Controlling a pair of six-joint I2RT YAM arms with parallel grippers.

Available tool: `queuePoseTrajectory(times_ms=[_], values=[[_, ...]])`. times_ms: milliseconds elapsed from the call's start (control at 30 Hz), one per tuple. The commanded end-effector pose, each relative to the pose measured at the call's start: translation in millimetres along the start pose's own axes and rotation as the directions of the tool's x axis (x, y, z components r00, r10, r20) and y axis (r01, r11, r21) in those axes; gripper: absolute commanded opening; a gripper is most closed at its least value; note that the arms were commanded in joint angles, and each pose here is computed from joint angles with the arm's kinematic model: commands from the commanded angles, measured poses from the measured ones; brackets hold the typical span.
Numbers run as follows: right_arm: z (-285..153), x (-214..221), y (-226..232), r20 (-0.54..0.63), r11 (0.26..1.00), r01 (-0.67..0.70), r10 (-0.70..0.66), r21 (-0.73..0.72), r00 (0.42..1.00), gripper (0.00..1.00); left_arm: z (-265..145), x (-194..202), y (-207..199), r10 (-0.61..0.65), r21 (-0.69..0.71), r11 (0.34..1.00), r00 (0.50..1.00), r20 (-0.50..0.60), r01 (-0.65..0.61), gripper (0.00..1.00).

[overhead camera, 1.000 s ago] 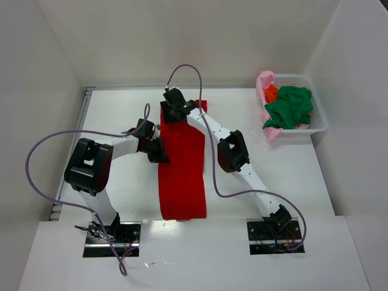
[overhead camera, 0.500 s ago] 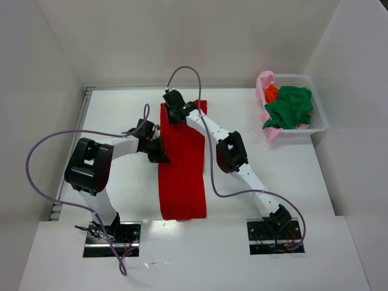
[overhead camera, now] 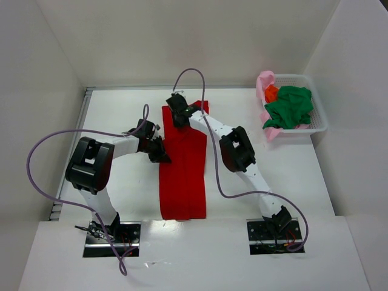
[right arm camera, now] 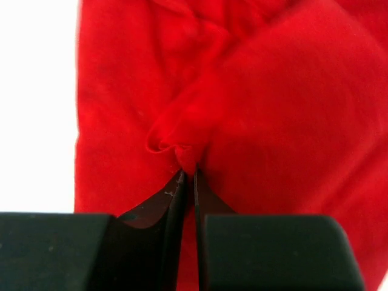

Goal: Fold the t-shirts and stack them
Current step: Rotate the tshirt 90 degrees

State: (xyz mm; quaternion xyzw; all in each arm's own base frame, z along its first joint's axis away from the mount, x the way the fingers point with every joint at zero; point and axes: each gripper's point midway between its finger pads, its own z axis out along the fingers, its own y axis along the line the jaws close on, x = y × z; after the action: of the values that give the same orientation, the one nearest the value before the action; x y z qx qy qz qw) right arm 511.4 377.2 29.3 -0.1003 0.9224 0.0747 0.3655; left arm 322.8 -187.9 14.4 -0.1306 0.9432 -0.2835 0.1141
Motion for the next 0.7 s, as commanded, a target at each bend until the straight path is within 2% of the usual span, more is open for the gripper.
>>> queuePoseTrajectory(times_ms=[0, 67, 100, 200, 233, 400, 533, 567, 633, 667], values=[[-43.1, -35.8, 1.1, 0.104, 0.997, -0.083, 0.083, -0.005, 0.991, 0.14, 14.5, 7.3, 27.7, -0.036, -0.095, 0.995, 0.999, -0.013, 0.035, 0.0], [-47.2, -25.2, -3.5, 0.088, 0.995, -0.097, 0.096, 0.002, 0.991, 0.14, 14.5, 7.3, 27.7, -0.036, -0.095, 0.995, 0.999, -0.013, 0.035, 0.0], [-59.8, -38.0, -1.6, 0.122, 0.993, -0.119, 0.12, -0.018, 0.985, 0.14, 14.5, 7.3, 27.7, -0.036, -0.095, 0.995, 0.999, -0.013, 0.035, 0.0], [-68.0, -33.0, -5.3, 0.128, 0.991, -0.134, 0.136, -0.022, 0.982, 0.14, 15.0, 10.5, 30.4, -0.04, -0.1, 0.994, 0.999, -0.019, 0.038, 0.0], [-80.5, -47.6, -2.8, 0.169, 0.987, -0.156, 0.162, -0.048, 0.972, 0.14, 15.4, 8.7, 29.3, -0.036, -0.095, 0.995, 0.999, -0.013, 0.035, 0.0], [-95.3, -59.1, -9.2, 0.211, 0.977, -0.204, 0.214, -0.065, 0.954, 0.12, 15.8, 11.9, 32.0, -0.04, -0.1, 0.994, 0.999, -0.019, 0.038, 0.0], [-100.6, -51.5, -18.9, 0.211, 0.973, -0.227, 0.228, -0.031, 0.951, 0.08, 15.8, 11.9, 32.0, -0.04, -0.1, 0.994, 0.999, -0.019, 0.038, 0.0], [-97.4, -37.1, -23.1, 0.184, 0.972, -0.234, 0.233, -0.016, 0.955, 0.06, 15.8, 11.9, 32.0, -0.04, -0.1, 0.994, 0.999, -0.019, 0.038, 0.0], [-104.9, -40.9, -29.0, 0.206, 0.965, -0.262, 0.262, -0.028, 0.943, 0.05, 13.3, 8.3, 25.8, -0.033, -0.082, 0.996, 0.999, -0.012, 0.032, 0.0], [-101.7, -27.6, -36.8, 0.182, 0.963, -0.27, 0.268, -0.016, 0.946, 0.04, 11.8, 7.4, 21.7, -0.033, -0.073, 0.997, 0.999, -0.019, 0.032, 0.0]])
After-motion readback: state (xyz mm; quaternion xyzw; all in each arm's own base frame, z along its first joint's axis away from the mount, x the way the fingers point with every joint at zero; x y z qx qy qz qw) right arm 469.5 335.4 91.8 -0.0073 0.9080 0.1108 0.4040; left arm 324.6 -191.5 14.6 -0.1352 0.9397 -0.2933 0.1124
